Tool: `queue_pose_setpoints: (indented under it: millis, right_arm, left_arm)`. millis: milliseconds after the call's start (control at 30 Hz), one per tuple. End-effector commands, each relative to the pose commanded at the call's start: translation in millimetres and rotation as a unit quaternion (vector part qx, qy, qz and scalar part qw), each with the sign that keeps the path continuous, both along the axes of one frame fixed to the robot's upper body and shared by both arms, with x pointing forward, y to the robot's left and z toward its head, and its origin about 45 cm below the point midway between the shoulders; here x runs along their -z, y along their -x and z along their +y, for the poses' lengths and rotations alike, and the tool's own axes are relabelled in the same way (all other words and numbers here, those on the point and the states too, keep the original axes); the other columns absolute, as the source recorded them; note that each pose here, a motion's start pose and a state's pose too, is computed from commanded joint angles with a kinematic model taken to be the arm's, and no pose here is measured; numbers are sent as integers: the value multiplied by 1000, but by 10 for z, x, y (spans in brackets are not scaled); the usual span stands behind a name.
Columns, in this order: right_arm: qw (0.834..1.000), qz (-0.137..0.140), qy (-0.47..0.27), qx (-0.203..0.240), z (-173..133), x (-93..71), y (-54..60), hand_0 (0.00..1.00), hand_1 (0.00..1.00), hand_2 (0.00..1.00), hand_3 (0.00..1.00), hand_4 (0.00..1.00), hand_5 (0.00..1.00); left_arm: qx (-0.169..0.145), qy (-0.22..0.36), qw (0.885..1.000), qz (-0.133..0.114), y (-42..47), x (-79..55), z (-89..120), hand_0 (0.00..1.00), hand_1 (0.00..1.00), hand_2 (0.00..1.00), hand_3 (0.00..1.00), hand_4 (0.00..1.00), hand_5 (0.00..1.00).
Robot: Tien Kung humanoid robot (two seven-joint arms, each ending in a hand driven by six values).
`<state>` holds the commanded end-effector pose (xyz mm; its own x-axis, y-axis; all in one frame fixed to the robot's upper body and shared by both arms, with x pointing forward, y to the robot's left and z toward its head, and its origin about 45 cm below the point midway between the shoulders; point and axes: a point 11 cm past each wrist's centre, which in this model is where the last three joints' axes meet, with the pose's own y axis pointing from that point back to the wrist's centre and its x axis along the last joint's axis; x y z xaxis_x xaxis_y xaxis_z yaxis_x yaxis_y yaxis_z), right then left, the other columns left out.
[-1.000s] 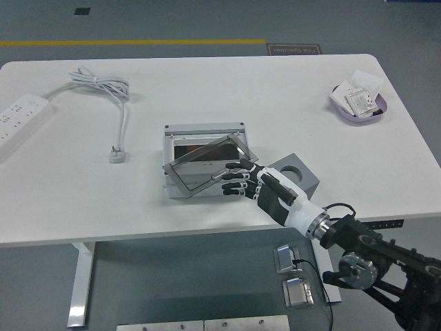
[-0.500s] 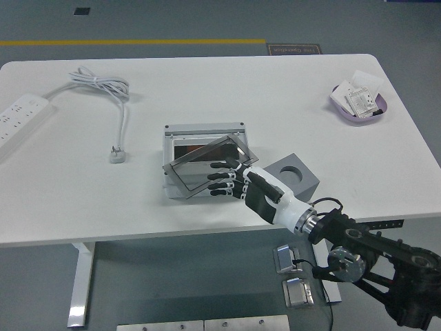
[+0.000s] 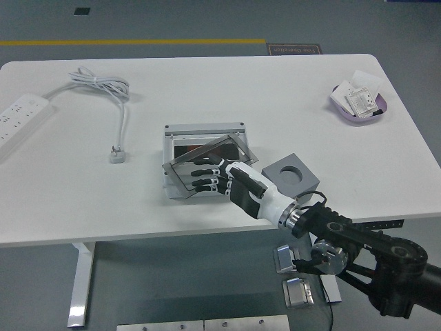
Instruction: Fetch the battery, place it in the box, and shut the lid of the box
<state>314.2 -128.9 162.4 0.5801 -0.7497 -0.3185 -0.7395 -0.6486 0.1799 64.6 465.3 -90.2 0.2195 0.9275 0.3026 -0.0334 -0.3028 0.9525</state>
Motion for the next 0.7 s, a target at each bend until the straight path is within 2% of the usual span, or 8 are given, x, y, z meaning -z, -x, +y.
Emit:
queue_pose_setpoints:
  millis: [367,700]
  right_arm:
    - [1000,-19,-2,11,7,-101,-124,733,644,675,738,781,732]
    - [999,-26,17,13,-185,-165,-114,737,643,676,739,780,733]
  left_arm:
    - [1,1,1000,0,-2,2,-5,728,749,728,683,589,482]
    - [0,1,1000,0,11,5,-8,728,749,728,684,591,484]
